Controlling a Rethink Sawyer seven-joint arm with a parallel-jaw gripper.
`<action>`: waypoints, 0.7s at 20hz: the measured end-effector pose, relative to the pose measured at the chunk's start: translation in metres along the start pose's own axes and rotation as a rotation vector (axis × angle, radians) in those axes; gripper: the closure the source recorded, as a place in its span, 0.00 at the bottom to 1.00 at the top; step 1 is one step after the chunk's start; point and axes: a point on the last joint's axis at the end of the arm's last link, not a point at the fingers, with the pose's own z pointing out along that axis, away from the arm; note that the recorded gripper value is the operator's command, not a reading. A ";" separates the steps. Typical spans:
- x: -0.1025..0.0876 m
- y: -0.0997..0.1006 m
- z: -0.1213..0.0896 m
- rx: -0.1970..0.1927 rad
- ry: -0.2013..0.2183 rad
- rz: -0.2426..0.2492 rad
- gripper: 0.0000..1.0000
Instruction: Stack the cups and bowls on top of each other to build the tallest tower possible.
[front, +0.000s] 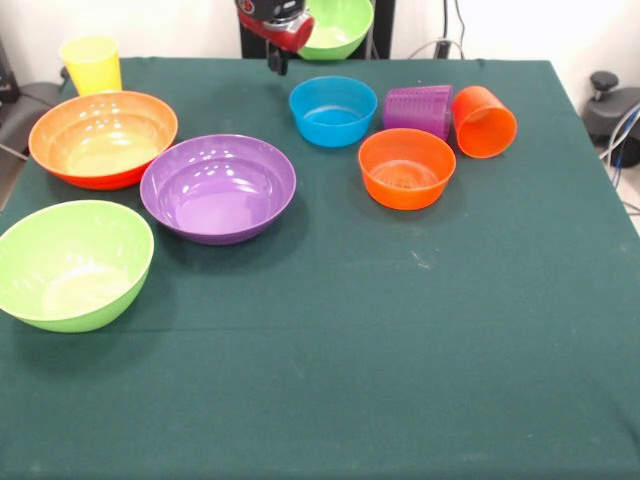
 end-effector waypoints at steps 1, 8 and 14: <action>0.002 -0.001 -0.001 -0.005 0.000 0.000 1.00; 0.017 -0.008 -0.012 -0.034 0.032 0.007 1.00; 0.025 -0.004 -0.029 -0.054 0.063 0.034 1.00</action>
